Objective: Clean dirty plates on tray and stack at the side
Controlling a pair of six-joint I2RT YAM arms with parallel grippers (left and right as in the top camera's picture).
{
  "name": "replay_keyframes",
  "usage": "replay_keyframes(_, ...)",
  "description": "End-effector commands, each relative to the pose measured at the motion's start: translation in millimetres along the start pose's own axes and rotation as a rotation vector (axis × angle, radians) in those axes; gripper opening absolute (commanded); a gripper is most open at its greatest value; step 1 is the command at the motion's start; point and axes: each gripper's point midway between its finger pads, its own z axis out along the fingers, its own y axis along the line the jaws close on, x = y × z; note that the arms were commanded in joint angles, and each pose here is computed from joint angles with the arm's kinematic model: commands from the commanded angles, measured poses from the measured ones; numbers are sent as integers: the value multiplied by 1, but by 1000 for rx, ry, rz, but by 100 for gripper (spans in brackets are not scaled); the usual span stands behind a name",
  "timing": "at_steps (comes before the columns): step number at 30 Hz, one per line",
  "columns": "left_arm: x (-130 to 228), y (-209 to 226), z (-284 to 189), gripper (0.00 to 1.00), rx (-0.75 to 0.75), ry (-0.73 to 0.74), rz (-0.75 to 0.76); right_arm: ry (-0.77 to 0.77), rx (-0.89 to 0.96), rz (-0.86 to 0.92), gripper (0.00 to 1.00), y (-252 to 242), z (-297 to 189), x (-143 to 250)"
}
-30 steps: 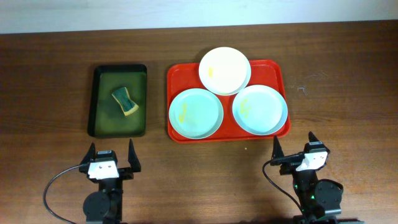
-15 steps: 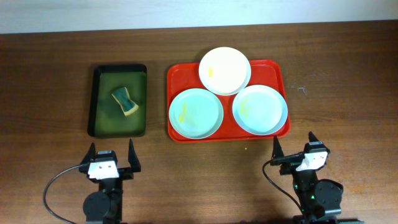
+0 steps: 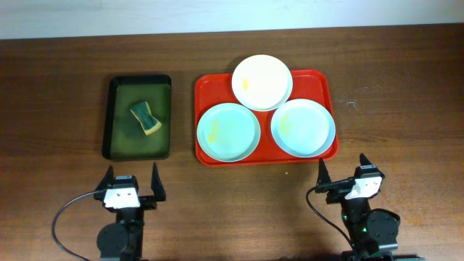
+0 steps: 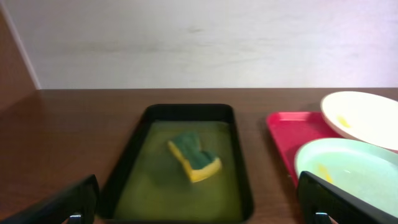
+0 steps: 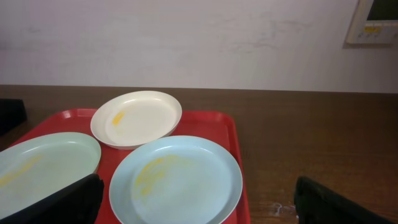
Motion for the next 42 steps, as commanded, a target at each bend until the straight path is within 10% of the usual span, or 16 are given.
replay_keyframes(1, -4, -62, -12, 99, 375, -20, -2, 6, -3, -4, 98, 1, 0, 4)
replay_keyframes(5, -24, -155, -101, 99, 1132, -129, 46, 6, -3, -4, 98, 1, 0, 4)
replay_keyframes(8, -61, -169, -177, 99, 1433, -538, 408, 6, -3, -4, 98, 1, 0, 4)
replay_keyframes(14, -105, -161, -181, 99, 1266, -736, 424, 6, -3, -4, 98, 1, 0, 4)
replay_keyframes(16, -115, -147, -127, 99, 1073, -515, 170, 6, -3, -4, 98, 1, 0, 4)
replay_keyframes(24, -169, -138, -114, 99, 940, -505, 281, 6, -3, -4, 99, 1, 0, 4)
replay_keyframes(30, -180, -153, -77, 99, 1090, -172, 196, 6, -3, -4, 98, 1, 0, 4)
replay_keyframes(35, -185, -86, 13, 99, 536, 265, 78, 6, -3, -4, 98, 1, 0, 4)
replay_keyframes(38, -174, -82, 61, 99, 506, 542, 51, 6, -3, -4, 98, 1, 0, 4)
replay_keyframes(42, -122, 4, 137, 99, -57, 760, -336, 6, -3, -4, 98, 1, 0, 4)
